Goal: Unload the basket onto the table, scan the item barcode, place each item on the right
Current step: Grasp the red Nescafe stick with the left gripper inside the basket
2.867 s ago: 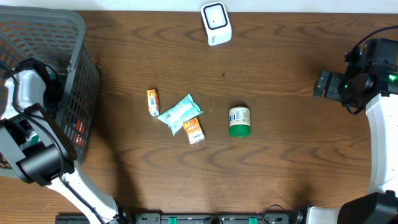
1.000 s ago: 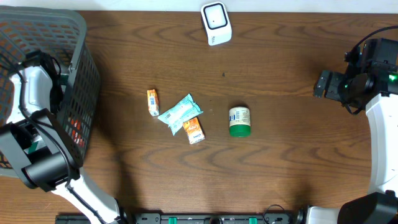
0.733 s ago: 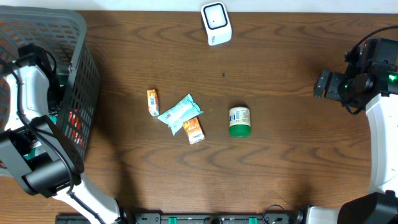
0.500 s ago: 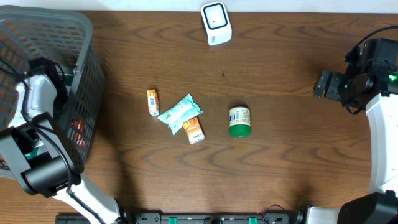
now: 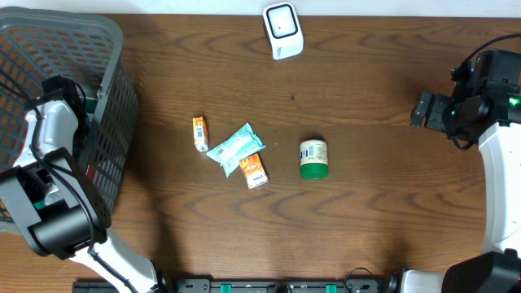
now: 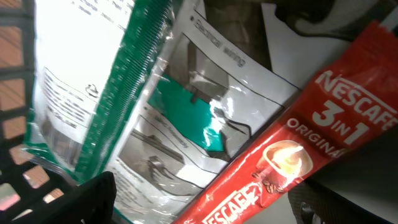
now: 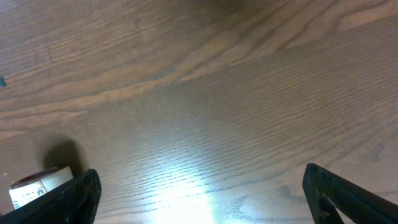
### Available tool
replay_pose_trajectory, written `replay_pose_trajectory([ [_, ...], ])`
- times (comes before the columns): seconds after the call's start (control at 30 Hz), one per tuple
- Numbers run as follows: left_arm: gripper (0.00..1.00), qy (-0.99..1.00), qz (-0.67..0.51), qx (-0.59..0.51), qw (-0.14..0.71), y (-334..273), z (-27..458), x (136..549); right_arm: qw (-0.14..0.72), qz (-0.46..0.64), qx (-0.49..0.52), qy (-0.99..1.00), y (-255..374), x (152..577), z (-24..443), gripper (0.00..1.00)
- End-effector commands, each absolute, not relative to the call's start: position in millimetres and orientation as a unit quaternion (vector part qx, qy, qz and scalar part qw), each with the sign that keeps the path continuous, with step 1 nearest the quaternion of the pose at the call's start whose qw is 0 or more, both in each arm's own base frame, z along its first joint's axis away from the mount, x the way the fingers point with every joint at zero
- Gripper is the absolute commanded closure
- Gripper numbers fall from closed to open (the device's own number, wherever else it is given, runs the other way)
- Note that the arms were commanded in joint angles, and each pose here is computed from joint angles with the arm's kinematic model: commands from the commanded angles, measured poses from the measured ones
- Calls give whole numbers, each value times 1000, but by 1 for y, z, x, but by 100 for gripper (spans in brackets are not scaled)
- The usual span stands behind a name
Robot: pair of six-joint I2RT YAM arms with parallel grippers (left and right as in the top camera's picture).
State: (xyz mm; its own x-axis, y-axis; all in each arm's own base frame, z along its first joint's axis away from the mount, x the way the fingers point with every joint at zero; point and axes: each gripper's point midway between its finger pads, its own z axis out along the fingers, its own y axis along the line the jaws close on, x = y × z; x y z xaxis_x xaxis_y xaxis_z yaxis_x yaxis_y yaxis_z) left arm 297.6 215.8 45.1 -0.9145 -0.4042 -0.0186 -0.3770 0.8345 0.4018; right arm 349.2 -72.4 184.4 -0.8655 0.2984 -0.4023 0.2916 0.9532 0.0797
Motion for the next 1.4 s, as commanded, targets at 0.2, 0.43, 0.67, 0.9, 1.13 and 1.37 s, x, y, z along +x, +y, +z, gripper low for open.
replay_pose_trajectory([
  [0.2,3,-957,-217,193,20,226,51,306,212,2,149,966,-74,350,186,1],
  [0.43,2,-953,-220,206,-16,237,52,319,212,2,149,966,-74,350,186,1],
  [0.67,2,-948,-225,220,-40,252,53,323,212,2,149,966,-74,350,186,1],
  [0.9,0,-954,-200,218,-45,255,39,318,211,2,149,966,-74,350,186,1],
  [1.13,2,-970,-157,169,-72,235,47,343,212,2,149,966,-74,350,186,1],
  [1.37,2,-967,-190,165,-36,230,59,327,212,2,149,966,-74,350,186,1],
])
